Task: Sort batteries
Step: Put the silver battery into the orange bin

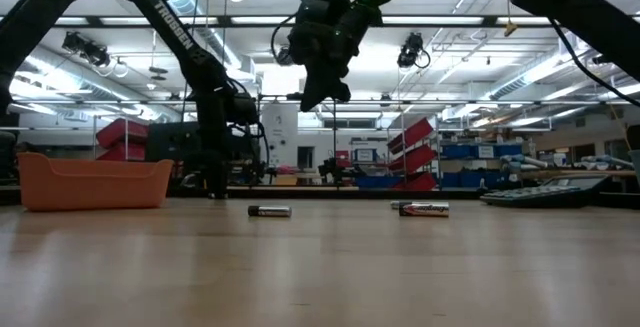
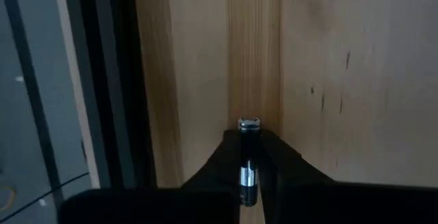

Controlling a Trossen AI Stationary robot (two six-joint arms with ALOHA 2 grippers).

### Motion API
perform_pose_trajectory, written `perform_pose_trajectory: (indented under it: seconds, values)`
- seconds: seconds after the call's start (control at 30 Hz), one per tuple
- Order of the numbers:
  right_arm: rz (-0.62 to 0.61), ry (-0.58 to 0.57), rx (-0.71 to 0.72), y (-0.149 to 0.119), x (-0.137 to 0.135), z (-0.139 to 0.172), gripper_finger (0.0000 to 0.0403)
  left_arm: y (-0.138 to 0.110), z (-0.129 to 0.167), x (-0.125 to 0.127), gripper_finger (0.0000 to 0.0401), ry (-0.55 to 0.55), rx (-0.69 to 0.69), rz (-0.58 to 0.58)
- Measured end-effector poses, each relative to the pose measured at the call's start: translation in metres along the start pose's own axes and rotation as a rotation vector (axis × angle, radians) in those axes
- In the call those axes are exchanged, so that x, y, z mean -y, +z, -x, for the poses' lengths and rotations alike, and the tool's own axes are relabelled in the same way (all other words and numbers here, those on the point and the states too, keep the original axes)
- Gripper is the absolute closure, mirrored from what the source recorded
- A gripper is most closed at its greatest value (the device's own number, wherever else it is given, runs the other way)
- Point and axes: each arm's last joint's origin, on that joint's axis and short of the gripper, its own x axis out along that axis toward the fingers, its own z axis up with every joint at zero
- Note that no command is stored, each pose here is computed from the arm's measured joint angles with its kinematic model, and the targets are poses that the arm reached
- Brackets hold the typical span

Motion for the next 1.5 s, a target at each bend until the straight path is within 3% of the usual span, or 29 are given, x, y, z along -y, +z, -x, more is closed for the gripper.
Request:
perform_pose_trajectory:
  seconds: [0.2, 0.37, 0.6, 0.8, 0.93, 1.03, 1.2, 1.37, 1.5]
  values:
    - [0.028, 0.0, 0.042, 0.001, -0.021, 0.018, 0.0401, 0.002, -0.001, 0.005, 0.0395, 0.037, -0.059, 0.009]
    - [0.047, -0.006, 0.094, 0.0, -0.037, 0.044, 0.0401, 0.006, 0.013, 0.009, 0.0398, 0.031, 0.0, -0.012]
    - [0.087, -0.021, 0.161, -0.005, -0.051, 0.08, 0.0401, 0.007, 0.06, 0.015, 0.0401, 0.022, 0.163, -0.017]
    - [0.101, -0.066, 0.16, -0.009, -0.054, 0.091, 0.0401, 0.006, 0.099, 0.023, 0.0401, 0.018, 0.34, -0.03]
    - [0.118, -0.071, 0.11, -0.014, -0.053, 0.09, 0.0401, 0.007, 0.127, 0.039, 0.0401, 0.026, 0.37, 0.06]
    - [0.131, -0.072, 0.095, -0.016, -0.051, 0.083, 0.0401, 0.013, 0.146, 0.065, 0.0401, 0.061, 0.396, 0.113]
    - [0.065, -0.069, 0.042, -0.021, -0.048, 0.074, 0.0401, 0.009, 0.163, 0.138, 0.0401, 0.072, 0.34, 0.241]
    - [0.073, -0.062, 0.029, -0.022, -0.053, 0.071, 0.0402, -0.004, 0.185, 0.203, 0.0401, 0.04, 0.318, 0.41]
    - [0.104, -0.051, 0.044, -0.021, -0.063, 0.068, 0.0402, -0.019, 0.187, 0.236, 0.0401, 0.07, 0.256, 0.53]
